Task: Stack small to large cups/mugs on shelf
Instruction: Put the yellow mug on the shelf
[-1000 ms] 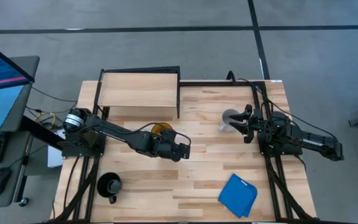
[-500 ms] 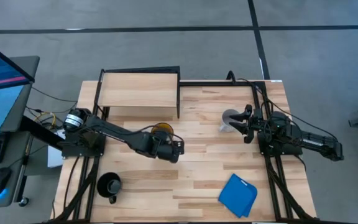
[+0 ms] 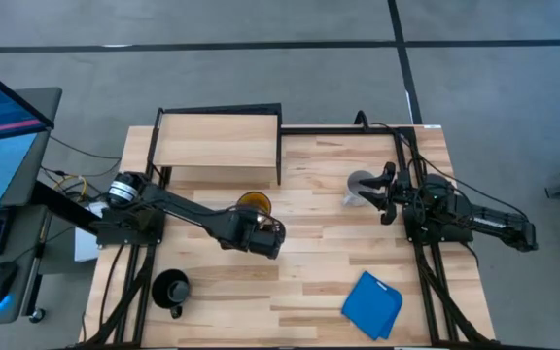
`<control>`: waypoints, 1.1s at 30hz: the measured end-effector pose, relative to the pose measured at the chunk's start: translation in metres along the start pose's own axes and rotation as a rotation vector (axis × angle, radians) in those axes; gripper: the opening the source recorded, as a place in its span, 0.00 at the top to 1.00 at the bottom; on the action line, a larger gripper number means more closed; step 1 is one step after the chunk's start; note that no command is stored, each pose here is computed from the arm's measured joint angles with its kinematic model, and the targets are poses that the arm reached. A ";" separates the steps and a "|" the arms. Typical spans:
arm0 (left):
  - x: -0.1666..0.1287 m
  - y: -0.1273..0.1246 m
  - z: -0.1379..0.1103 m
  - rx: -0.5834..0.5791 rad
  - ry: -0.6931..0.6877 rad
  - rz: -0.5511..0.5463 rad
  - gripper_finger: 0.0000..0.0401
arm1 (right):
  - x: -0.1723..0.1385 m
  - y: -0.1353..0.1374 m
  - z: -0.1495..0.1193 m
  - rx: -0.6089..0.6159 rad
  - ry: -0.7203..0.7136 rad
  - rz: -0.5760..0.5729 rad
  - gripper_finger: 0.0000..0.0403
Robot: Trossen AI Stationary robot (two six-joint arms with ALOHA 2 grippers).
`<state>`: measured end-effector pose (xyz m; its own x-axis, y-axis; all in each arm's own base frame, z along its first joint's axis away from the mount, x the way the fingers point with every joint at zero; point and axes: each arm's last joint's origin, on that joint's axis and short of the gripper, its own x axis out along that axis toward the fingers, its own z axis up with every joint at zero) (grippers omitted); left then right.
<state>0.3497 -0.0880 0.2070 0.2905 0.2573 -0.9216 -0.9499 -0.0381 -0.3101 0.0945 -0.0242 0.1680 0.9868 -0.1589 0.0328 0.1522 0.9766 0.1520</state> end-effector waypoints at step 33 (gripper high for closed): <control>0.019 0.010 0.018 -0.095 -0.125 0.176 0.42 | 0.000 0.000 0.000 0.000 -0.001 0.000 0.50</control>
<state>0.3436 -0.0661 0.1905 0.0992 0.3558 -0.9293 -0.9680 -0.1818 -0.1729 0.0945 -0.0242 0.1681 0.9868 -0.1586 0.0335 0.1518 0.9766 0.1523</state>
